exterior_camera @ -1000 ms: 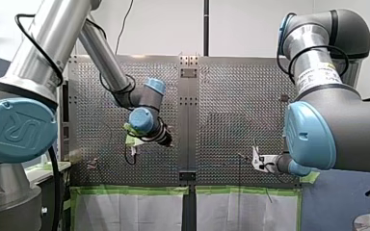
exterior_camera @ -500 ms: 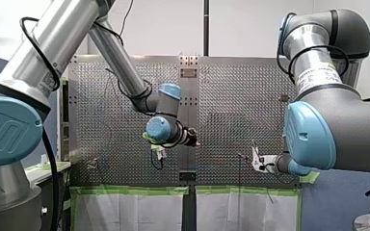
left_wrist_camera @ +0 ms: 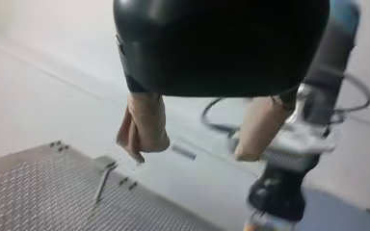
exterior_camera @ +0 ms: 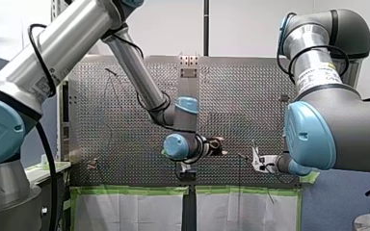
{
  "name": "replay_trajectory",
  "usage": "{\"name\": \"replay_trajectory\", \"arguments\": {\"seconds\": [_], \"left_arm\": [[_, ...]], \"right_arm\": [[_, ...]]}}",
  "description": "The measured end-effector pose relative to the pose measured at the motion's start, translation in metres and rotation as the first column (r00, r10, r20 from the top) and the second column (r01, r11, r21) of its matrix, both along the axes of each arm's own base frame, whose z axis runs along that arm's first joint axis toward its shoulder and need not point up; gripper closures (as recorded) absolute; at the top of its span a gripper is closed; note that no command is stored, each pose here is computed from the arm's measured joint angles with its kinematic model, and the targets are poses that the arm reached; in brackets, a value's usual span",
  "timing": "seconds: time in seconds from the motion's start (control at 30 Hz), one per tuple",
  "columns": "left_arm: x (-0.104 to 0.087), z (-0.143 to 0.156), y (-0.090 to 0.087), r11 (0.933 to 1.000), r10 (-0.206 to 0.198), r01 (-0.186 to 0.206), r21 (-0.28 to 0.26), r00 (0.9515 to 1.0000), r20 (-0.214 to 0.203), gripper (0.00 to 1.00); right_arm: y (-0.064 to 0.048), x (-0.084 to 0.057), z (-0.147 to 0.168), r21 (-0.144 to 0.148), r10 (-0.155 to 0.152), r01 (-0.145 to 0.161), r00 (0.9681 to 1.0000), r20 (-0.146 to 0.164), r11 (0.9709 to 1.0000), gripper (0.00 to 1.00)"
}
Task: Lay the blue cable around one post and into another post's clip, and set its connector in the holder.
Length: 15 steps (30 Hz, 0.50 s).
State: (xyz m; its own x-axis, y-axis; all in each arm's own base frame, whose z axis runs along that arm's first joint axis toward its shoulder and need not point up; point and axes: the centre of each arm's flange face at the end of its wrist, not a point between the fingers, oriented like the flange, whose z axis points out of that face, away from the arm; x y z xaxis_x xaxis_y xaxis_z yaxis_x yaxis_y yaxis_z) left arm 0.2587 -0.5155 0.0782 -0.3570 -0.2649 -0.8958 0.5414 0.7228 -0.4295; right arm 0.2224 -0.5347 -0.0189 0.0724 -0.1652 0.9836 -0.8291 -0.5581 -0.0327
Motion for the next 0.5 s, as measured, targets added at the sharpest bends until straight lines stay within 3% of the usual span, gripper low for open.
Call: {"name": "replay_trajectory", "arguments": {"seconds": [0.17, 0.33, 0.5], "left_arm": [[-0.020, -0.015, -0.026, 0.9968, -0.068, 0.068, -0.042, 0.9977, 0.005, 0.00], [-0.043, -0.033, -0.049, 0.9894, -0.123, 0.123, -0.077, 0.9924, 0.014, 0.00], [-0.050, -0.054, -0.057, 0.9860, -0.140, 0.141, -0.088, 0.9899, 0.020, 0.00]], "right_arm": [[0.000, -0.001, 0.000, 0.001, -0.006, 0.006, 1.0000, -0.007, 1.0000, 1.00], [0.001, -0.002, -0.001, 0.004, -0.013, 0.013, 0.9998, -0.015, 0.9999, 1.00], [0.001, -0.002, -0.002, 0.005, -0.012, 0.012, 0.9995, -0.028, 0.9999, 1.00]]}}
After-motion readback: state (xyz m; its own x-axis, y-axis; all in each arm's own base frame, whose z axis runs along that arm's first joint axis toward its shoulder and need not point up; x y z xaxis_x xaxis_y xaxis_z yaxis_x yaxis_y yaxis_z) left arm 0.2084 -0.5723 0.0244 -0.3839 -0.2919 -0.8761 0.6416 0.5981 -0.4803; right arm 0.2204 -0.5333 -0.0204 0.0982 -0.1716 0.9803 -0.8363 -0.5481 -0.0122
